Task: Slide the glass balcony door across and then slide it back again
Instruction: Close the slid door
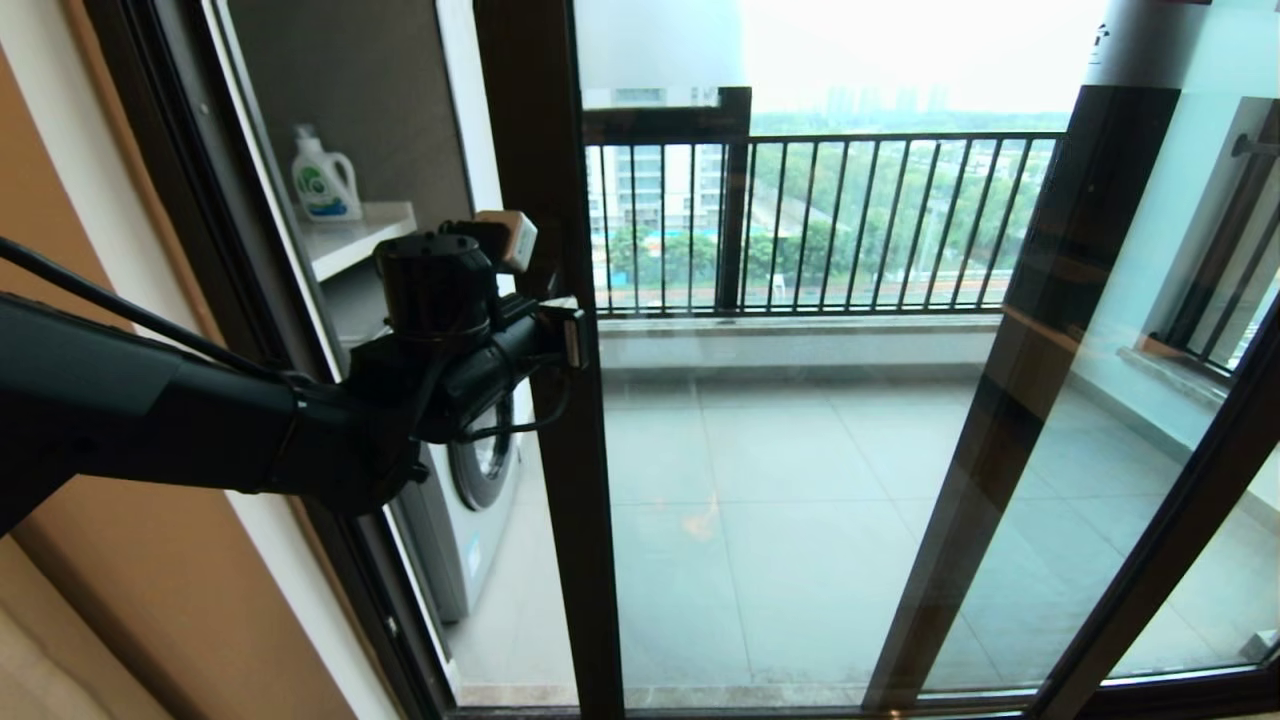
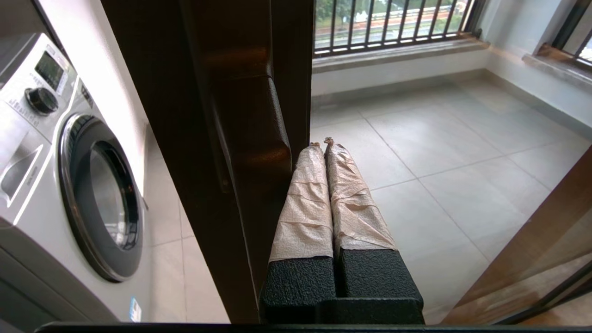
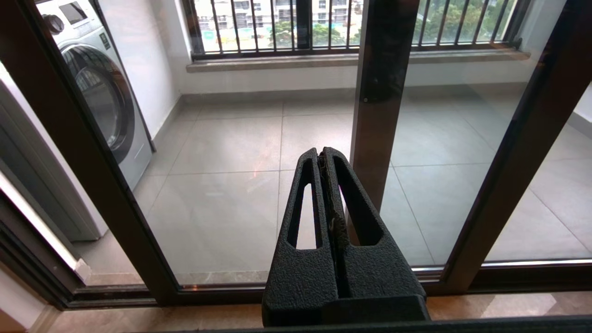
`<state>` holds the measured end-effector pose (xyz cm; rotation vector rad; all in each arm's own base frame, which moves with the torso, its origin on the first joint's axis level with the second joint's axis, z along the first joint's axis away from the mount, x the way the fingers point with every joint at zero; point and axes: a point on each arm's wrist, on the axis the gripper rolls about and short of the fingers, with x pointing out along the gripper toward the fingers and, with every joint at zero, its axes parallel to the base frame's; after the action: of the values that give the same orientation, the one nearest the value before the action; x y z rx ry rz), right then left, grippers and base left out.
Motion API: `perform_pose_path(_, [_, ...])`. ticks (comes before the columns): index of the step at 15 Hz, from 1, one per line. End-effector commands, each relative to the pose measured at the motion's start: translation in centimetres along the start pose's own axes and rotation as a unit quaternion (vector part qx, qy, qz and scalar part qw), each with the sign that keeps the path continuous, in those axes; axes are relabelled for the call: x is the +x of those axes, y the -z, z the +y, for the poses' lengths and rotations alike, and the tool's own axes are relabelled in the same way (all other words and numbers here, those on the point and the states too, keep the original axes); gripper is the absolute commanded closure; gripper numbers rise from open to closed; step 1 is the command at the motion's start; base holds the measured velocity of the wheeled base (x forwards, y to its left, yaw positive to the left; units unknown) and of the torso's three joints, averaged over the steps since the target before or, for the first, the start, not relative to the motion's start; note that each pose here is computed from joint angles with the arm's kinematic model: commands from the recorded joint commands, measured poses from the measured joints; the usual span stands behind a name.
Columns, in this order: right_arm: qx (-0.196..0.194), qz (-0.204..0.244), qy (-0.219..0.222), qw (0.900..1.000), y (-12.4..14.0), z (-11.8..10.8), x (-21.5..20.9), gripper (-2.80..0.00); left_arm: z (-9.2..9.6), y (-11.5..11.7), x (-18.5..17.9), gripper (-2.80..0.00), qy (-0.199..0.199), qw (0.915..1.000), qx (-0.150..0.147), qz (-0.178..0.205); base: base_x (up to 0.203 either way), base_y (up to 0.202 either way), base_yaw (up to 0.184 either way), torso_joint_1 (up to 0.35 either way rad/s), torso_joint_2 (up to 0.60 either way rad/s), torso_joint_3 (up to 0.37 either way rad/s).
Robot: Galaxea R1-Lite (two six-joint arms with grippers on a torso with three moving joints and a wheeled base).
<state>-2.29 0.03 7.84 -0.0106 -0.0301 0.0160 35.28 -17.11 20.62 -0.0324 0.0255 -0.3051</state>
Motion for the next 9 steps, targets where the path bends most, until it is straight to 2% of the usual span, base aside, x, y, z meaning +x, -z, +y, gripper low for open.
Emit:
perform_pose_path(1, [0.0, 0.005, 0.0, 1.0, 0.3, 0.0, 0.1, 0.0, 0.5, -0.1, 0.0, 0.0, -0.009, 0.9999, 0.0, -0.004, 0.0, 0.0, 0.0, 0.0, 0.0, 0.0])
perform_pose_path(9, [0.0, 0.005, 0.0, 1.0, 0.3, 0.0, 0.1, 0.0, 2.0, -0.5, -0.1, 0.0, -0.028, 0.9996, 0.0, -0.007, 0.0, 0.0, 0.0, 0.0, 0.0, 0.0])
